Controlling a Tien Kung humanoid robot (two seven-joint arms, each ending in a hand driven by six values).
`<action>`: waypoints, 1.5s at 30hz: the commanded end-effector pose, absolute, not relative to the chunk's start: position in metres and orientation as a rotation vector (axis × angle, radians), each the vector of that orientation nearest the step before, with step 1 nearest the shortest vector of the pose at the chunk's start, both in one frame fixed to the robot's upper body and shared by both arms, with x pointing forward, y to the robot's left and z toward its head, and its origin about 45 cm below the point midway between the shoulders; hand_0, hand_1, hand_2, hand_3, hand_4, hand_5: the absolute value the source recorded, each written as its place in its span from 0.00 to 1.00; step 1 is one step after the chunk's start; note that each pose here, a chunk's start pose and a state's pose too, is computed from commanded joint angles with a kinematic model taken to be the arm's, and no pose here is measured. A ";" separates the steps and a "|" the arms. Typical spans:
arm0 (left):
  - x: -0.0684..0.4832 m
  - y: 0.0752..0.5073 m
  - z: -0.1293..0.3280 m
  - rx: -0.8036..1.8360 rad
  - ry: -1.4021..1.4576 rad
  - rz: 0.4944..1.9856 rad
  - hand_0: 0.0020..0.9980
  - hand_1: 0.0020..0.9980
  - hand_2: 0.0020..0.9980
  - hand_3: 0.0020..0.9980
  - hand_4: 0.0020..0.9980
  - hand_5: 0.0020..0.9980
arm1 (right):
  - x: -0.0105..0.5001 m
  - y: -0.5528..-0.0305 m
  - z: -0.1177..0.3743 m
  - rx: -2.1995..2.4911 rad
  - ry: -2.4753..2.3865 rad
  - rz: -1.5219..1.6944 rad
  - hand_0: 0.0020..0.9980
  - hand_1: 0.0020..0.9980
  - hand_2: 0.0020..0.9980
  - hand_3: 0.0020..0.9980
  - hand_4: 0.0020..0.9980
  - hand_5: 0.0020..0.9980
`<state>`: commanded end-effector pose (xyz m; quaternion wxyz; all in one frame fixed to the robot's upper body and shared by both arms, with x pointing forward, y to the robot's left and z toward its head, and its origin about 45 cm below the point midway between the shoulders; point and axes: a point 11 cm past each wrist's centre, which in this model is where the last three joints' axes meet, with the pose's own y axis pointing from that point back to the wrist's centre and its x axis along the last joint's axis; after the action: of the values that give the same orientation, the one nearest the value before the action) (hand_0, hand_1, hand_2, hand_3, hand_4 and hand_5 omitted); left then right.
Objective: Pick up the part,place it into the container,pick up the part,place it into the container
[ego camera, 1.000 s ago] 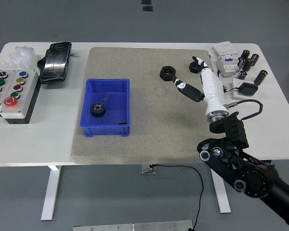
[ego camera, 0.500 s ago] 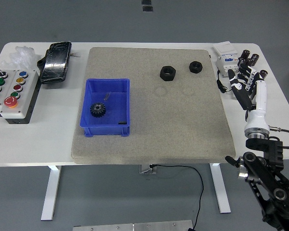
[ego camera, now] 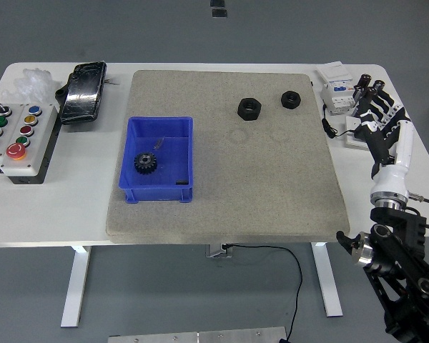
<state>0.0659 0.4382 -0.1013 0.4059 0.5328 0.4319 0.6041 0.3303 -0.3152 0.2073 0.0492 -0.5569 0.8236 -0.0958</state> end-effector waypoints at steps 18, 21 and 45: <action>0.070 0.427 -0.105 1.315 1.097 1.522 0.66 0.57 0.55 0.64 0.62 0.49 | 0.334 -0.307 0.239 -1.799 2.582 -0.494 0.66 0.74 0.78 0.78 0.95 0.53; 0.070 0.427 -0.105 1.315 1.096 1.522 0.66 0.57 0.55 0.64 0.62 0.48 | 0.334 -0.308 0.237 -1.809 2.609 -0.556 0.66 0.74 0.78 0.78 0.96 0.52; 0.067 0.425 -0.106 1.321 1.113 1.513 0.66 0.57 0.55 0.64 0.63 0.48 | 0.334 -0.314 0.234 -1.850 2.847 -0.702 0.75 0.80 0.75 0.80 0.97 0.82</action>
<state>0.0671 0.4251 -0.1058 0.4102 0.5248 0.4419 0.6009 0.3338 -0.3142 0.2339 -0.1623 -0.5266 0.8102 -0.1999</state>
